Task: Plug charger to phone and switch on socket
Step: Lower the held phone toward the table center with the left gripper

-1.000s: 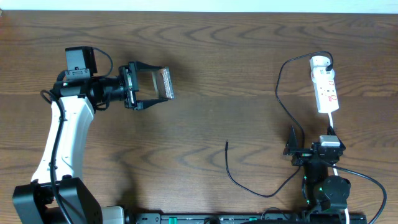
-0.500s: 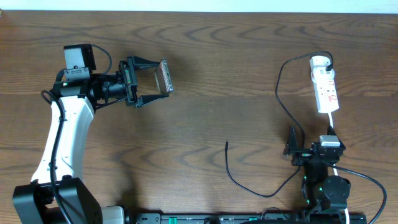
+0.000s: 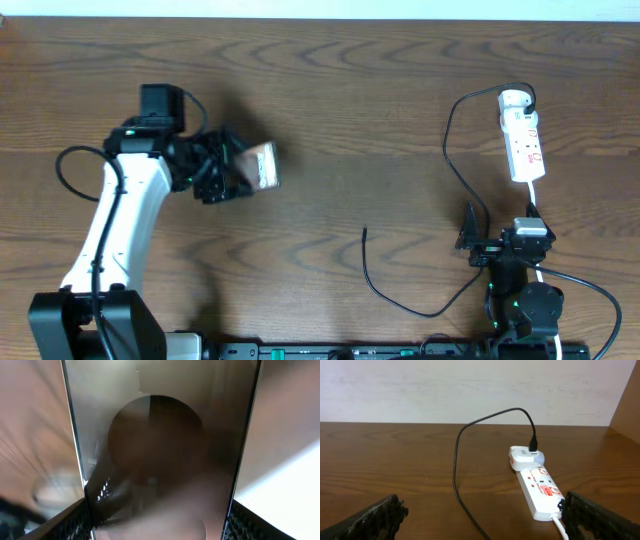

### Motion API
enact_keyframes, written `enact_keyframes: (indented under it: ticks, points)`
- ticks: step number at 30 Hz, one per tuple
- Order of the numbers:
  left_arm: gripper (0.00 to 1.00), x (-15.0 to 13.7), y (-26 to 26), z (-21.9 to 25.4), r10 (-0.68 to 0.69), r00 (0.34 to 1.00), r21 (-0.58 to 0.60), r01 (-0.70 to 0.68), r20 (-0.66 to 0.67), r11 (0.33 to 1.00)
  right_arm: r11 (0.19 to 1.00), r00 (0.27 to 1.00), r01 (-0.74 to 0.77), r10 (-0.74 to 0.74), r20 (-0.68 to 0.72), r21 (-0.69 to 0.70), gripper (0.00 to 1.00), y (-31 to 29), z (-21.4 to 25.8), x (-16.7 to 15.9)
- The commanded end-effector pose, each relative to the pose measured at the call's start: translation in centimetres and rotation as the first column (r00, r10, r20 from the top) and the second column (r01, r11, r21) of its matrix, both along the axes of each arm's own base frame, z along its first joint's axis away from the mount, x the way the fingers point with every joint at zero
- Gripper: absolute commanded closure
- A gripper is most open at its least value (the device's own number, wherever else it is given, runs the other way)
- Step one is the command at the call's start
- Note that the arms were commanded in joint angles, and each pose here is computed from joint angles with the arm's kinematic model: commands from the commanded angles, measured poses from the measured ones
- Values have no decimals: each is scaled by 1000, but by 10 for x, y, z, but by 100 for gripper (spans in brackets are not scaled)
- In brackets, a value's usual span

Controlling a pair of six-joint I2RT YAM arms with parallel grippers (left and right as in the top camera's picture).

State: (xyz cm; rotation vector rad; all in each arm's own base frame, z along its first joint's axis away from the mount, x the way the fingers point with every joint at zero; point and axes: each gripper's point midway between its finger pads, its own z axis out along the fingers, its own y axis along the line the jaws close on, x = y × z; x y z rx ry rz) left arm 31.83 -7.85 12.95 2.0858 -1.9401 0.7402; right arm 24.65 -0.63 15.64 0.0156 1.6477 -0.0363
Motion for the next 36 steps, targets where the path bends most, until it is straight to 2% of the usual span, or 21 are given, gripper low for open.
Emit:
enact_keyframes:
  ticks: [1,7,27,29,30,32,36]
  points:
    - [93,-1,39,-4,14,1000,312,-19,17,950,1000,1000,6,-6,0,-11,1,-2,0,0]
    - [93,-14,50,-10,0,1000,453,14,-31,892,1000,1000,6,-6,0,-11,1,-2,0,0]
    - [93,-25,50,-15,-5,997,457,39,-74,889,1000,1000,5,-5,6,-11,1,-2,1,0]
    - [93,-25,50,-15,-8,997,458,41,-74,888,998,998,-55,54,43,16,1,9,10,0]
    - [93,-25,50,-15,-15,997,459,48,-73,887,980,977,-198,196,90,19,1,33,22,-2]
    - [93,-25,50,-15,-22,997,460,54,-73,887,944,937,-329,323,133,19,1,56,33,-8]
    - [93,-25,50,-15,-22,997,460,54,-73,887,918,918,-382,364,156,105,1,64,43,-11]
